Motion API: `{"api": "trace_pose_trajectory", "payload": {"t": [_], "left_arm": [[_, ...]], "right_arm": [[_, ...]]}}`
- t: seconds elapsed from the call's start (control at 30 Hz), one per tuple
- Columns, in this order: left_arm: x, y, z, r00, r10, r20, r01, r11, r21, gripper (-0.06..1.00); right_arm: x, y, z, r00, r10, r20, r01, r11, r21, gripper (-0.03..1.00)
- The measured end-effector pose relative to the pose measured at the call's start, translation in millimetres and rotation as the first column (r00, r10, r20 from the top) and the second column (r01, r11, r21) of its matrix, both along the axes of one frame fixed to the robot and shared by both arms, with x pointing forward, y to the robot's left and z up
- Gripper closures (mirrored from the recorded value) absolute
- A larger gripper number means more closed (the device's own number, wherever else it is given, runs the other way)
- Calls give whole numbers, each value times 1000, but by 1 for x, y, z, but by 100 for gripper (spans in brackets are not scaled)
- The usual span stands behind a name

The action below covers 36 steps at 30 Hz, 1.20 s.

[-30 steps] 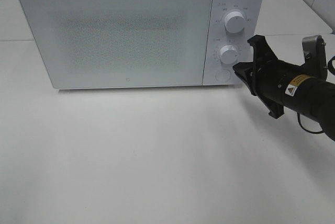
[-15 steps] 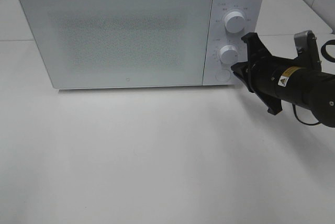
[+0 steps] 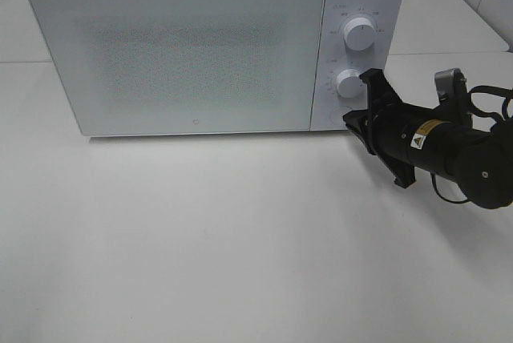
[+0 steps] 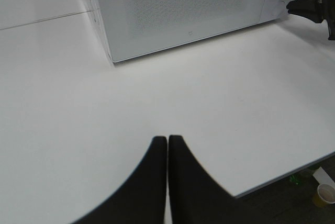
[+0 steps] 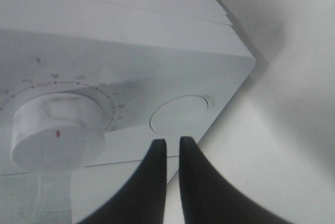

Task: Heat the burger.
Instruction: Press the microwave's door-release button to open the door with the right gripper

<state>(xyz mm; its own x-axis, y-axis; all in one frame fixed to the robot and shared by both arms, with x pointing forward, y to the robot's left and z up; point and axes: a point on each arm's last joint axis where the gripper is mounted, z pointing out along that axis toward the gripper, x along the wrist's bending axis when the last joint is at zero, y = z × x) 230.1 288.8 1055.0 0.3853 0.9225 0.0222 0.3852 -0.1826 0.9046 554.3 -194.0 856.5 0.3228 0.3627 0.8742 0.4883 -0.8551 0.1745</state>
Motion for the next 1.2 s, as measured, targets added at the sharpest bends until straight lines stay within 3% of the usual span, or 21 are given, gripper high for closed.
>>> {"api": "trace_pose_trajectory", "payload": {"t": [0.27,0.5,1.2], "left_arm": [[0,0,0,1000,0,0,0,1000,0,94],[0,0,0,1000,0,0,0,1000,0,94],[0,0,0,1000,0,0,0,1000,0,94]], "right_arm": [[14,6,-2,1000,13,10,-13,1000,20,92],[17,4,-4,1000,-13,16,13,1000,-4,97],[18,4,-4,999,-30,16,30,999,-26,97]]}}
